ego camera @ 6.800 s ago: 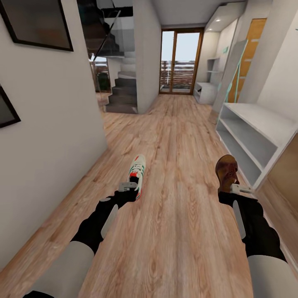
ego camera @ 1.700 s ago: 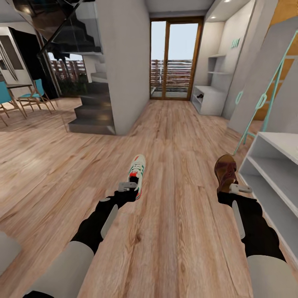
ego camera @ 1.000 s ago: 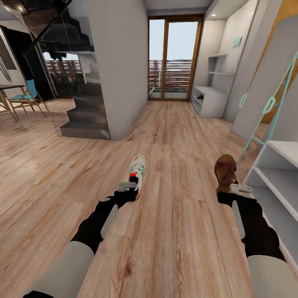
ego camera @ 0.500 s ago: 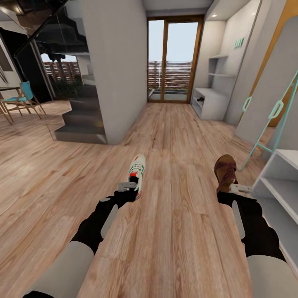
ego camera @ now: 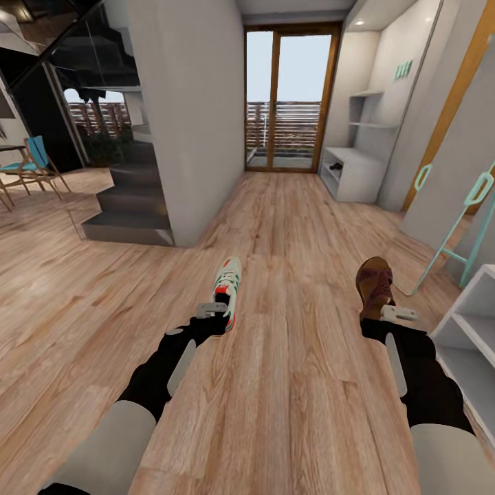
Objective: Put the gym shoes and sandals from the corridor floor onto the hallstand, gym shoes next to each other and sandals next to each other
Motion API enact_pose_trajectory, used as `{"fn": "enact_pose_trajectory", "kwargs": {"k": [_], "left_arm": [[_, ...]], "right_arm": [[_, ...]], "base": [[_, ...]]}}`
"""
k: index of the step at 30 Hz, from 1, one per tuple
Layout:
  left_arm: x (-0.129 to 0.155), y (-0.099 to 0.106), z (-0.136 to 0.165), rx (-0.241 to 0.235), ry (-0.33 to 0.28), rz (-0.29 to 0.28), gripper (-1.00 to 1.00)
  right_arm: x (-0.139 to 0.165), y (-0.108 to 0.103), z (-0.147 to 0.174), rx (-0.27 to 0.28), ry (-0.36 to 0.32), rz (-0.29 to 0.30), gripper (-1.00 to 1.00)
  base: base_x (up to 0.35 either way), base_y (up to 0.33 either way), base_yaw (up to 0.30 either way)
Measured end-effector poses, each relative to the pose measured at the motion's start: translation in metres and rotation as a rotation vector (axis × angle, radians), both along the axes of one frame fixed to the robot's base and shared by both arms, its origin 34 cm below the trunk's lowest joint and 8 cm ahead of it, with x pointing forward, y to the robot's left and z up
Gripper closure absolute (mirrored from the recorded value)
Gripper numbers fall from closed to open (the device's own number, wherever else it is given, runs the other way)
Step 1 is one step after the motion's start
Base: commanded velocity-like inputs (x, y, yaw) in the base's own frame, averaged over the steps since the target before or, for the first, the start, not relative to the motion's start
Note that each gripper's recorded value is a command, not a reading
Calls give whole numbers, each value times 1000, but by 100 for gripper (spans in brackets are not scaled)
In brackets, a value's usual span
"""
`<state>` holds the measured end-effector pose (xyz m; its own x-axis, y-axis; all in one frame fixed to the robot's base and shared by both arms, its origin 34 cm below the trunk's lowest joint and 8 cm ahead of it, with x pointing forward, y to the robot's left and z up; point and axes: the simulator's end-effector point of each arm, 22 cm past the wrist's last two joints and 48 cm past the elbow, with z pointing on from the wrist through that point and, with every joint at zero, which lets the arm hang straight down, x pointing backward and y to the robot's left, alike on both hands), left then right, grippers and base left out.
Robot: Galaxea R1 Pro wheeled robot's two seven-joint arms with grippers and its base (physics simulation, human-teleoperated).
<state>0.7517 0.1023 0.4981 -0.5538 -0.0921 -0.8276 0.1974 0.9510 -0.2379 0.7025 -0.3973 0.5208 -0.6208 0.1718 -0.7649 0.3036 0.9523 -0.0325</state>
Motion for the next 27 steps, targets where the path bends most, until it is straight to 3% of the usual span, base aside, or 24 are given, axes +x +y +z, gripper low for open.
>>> {"fn": "enact_pose_trajectory", "kwargs": {"k": [27], "left_arm": [[0,0,0,-1,0,0,100]], "right_arm": [[0,0,0,0,0,0,100]], "base": [[347,-57,0]]}}
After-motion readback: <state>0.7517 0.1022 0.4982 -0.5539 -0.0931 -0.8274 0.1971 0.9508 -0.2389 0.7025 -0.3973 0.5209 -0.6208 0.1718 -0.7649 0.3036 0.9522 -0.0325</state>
